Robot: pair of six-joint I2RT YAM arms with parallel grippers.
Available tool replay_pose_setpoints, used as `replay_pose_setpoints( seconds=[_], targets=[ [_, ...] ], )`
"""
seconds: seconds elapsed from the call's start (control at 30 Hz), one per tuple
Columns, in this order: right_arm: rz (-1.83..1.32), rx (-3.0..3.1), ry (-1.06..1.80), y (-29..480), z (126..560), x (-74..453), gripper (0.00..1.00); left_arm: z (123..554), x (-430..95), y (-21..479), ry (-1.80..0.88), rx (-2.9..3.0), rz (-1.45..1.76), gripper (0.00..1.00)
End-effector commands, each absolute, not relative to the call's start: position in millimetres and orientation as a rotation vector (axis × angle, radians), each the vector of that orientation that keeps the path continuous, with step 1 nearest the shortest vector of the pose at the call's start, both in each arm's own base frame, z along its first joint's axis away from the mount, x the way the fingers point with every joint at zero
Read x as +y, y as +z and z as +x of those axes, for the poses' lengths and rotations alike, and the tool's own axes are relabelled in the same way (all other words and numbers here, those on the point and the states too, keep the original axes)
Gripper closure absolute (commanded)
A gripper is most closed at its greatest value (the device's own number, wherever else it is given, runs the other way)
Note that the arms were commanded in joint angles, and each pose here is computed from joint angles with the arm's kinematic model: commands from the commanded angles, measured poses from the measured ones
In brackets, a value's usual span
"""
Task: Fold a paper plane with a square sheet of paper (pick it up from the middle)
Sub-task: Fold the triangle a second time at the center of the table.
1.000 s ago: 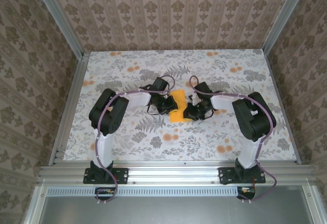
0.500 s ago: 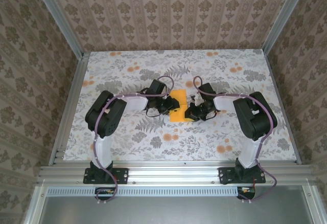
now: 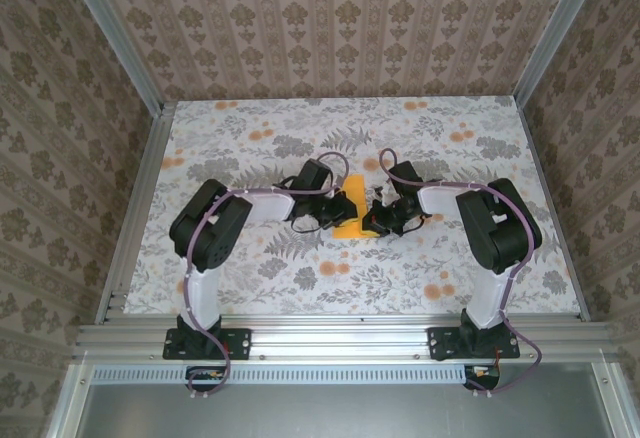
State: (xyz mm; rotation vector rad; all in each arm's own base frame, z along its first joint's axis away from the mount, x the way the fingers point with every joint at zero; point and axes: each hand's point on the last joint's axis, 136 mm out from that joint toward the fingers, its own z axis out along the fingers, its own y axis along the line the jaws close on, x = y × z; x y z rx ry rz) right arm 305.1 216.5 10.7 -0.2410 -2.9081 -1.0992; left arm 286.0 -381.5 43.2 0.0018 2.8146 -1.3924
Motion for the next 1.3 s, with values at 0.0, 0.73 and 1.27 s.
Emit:
replay_pose_setpoints(
  seconds=[0.0,0.73,1.27],
  targets=[
    [-0.36,-2.898,-0.828,-25,285,191,0.98,282,-390,41,-1.428,2.845,0.014,0.88],
    [-0.33,-2.898,-0.669,-38,261,172,0.98,308,-344,2,-0.881,3.015,-0.2,0.89],
    [-0.315,-2.911,-0.644,-40,252,166,0.98,337,-314,-13,-0.845,2.959,-0.124,0.85]
  ],
)
